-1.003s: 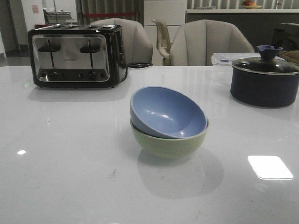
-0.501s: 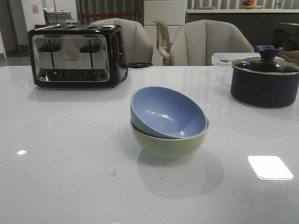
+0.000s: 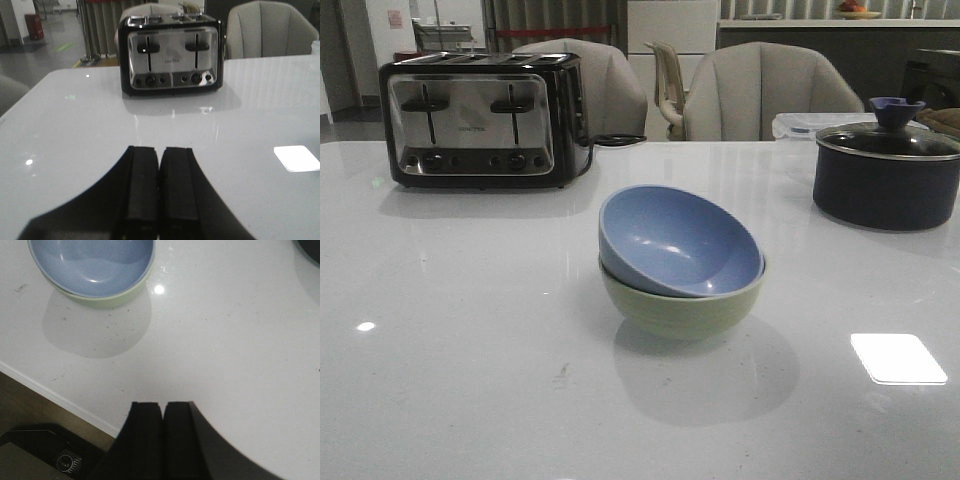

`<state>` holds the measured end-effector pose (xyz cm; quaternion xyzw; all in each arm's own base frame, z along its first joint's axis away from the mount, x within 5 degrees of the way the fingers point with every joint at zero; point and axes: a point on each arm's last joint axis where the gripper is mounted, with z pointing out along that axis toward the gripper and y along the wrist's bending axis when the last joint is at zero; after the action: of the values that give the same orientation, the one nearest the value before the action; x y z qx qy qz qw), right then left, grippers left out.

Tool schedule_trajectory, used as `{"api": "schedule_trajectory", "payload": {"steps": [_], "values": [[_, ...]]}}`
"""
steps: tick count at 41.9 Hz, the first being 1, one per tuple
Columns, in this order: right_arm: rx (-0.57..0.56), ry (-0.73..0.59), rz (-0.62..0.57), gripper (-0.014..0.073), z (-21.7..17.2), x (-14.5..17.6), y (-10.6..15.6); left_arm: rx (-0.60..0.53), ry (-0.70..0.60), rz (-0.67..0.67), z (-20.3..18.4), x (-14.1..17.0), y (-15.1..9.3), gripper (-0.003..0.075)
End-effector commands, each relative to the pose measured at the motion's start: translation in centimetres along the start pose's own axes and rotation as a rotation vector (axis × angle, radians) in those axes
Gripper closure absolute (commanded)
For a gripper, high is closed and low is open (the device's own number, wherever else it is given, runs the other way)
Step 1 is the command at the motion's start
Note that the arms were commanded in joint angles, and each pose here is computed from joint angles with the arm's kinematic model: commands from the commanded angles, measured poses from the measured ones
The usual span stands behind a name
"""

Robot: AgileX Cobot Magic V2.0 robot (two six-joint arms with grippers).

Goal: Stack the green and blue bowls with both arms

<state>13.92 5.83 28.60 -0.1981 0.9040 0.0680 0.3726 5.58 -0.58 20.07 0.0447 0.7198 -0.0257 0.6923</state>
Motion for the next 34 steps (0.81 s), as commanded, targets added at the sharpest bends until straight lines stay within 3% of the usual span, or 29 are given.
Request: {"api": "schedule_trajectory", "payload": {"steps": [1, 34], "values": [[0.003, -0.085, -0.007, 0.0561, -0.58, -1.15, -0.04, -0.011, -0.129, -0.029, -0.13, -0.51, 0.09, 0.0618], [0.003, -0.08, -0.007, 0.0561, -0.58, -1.11, -0.03, -0.043, -0.173, -0.044, -0.18, -0.91, 0.29, 0.0618]]}}
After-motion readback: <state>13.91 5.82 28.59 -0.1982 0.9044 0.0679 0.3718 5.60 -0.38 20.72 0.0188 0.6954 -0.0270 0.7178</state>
